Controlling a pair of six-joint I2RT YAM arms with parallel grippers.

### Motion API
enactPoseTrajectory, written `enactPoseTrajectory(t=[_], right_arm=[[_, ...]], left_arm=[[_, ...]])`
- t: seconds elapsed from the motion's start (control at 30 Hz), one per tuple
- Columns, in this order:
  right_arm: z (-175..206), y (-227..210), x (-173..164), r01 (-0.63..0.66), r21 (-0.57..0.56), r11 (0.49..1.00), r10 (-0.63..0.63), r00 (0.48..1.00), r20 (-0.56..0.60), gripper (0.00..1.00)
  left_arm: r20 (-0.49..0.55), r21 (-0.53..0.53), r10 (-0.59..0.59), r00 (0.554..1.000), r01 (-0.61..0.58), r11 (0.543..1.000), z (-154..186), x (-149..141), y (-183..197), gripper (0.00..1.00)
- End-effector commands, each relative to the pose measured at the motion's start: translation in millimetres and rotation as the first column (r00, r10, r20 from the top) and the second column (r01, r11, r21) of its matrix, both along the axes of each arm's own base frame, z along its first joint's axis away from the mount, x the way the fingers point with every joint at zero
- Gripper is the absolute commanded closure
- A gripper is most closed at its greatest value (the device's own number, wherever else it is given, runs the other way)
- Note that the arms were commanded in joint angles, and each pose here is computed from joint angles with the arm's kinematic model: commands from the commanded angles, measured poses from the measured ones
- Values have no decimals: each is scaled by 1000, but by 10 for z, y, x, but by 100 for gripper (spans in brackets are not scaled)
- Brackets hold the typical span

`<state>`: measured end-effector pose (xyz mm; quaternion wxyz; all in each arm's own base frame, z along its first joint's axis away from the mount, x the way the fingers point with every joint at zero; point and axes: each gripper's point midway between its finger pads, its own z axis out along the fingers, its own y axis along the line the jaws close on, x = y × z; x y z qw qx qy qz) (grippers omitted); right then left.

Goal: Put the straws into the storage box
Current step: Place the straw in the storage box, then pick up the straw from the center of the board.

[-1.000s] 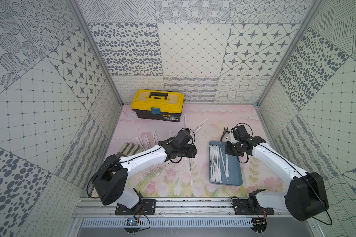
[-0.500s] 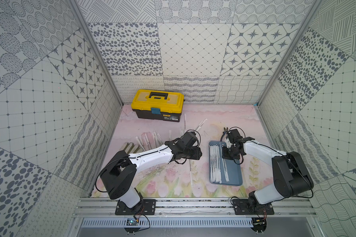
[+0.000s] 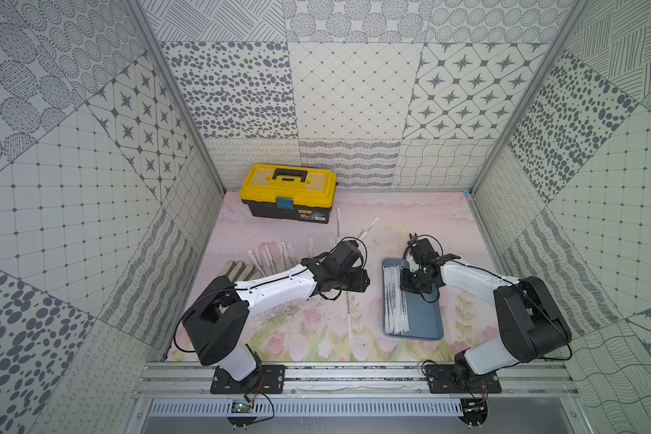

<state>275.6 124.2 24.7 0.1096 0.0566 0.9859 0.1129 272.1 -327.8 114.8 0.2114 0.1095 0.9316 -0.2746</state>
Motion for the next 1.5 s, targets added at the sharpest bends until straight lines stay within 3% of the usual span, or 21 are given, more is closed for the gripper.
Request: enactPoseTrajectory(t=[0.0, 0.17, 0.3, 0.5, 0.63, 1.07, 1.33, 1.47], right_arm=[[203, -28, -29, 14, -41, 999, -13, 1000, 20, 81], [648, 236, -111, 6, -25, 1000, -4, 997, 78, 73], [833, 897, -261, -56, 40, 998, 51, 991, 122, 72], [527, 1801, -409, -177, 4, 984, 176, 980, 90, 70], [332, 2129, -399, -231, -4, 973, 231, 971, 68, 70], [-63, 2053, -391, -208, -118, 971, 209, 978, -3, 79], [377, 2033, -327, -195, -92, 976, 204, 975, 88, 79], [271, 2006, -324, -200, -120, 972, 209, 976, 66, 76]], left_arm=[[46, 13, -5, 999, 4, 1000, 108, 47, 60, 49], [59, 15, 51, 997, -52, 999, 174, 141, 322, 49], [63, 42, 130, 990, -132, 990, 156, 237, 692, 49], [51, 153, 319, 947, -323, 934, 16, 239, 1476, 49], [69, 146, 402, 913, -408, 901, 15, 180, 1795, 49], [46, 100, 384, 922, -387, 917, -7, 169, 1718, 49], [44, 88, 378, 925, -381, 920, 4, 181, 1691, 49], [28, 78, 379, 925, -380, 922, -18, 197, 1653, 49]])
